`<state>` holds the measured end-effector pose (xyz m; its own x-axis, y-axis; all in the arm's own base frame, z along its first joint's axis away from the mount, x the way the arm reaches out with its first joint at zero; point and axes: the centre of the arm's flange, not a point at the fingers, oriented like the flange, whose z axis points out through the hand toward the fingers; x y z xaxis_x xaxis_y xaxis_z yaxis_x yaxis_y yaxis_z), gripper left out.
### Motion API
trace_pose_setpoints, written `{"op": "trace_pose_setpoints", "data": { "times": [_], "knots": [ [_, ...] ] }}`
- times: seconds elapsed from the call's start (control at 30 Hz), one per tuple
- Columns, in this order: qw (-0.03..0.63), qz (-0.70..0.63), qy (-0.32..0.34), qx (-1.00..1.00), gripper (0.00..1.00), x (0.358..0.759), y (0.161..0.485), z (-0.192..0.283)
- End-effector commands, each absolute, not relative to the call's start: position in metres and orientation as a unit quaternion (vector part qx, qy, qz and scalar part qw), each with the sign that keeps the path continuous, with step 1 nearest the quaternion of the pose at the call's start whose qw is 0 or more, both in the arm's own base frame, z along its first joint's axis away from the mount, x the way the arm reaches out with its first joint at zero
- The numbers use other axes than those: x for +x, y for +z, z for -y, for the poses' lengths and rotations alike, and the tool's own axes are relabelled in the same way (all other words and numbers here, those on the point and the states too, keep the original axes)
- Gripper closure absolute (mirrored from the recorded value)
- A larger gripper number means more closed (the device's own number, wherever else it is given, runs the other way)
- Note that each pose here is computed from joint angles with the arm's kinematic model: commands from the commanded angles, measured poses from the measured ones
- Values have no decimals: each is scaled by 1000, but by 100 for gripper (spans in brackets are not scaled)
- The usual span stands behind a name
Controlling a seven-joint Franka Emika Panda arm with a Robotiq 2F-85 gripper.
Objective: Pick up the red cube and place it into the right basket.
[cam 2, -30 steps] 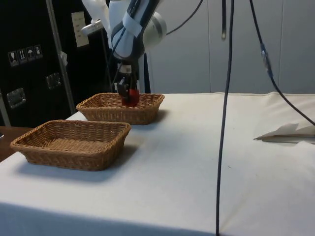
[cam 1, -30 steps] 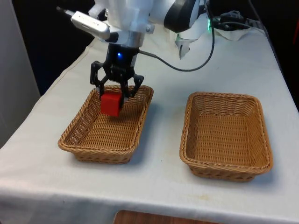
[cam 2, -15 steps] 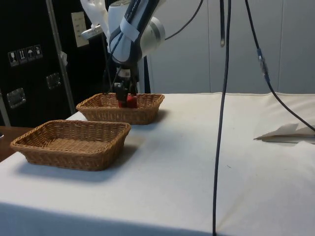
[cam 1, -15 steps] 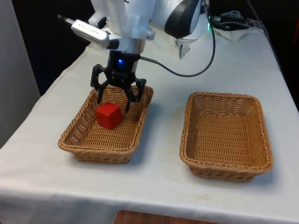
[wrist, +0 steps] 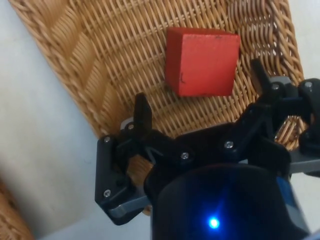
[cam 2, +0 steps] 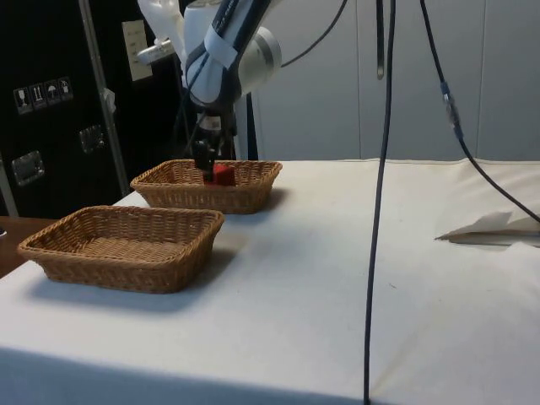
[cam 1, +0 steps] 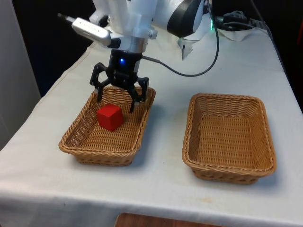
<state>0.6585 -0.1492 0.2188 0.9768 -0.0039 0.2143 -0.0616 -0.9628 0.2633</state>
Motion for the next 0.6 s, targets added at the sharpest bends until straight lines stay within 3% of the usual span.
{"op": "trace_pose_setpoints", "data": {
  "times": [0.0, 0.57],
  "knots": [
    [131, 19, 106, 985, 0, 657, 228, 146],
    [111, 34, 135, 984, 0, 658, 269, 114]
  ]
}}
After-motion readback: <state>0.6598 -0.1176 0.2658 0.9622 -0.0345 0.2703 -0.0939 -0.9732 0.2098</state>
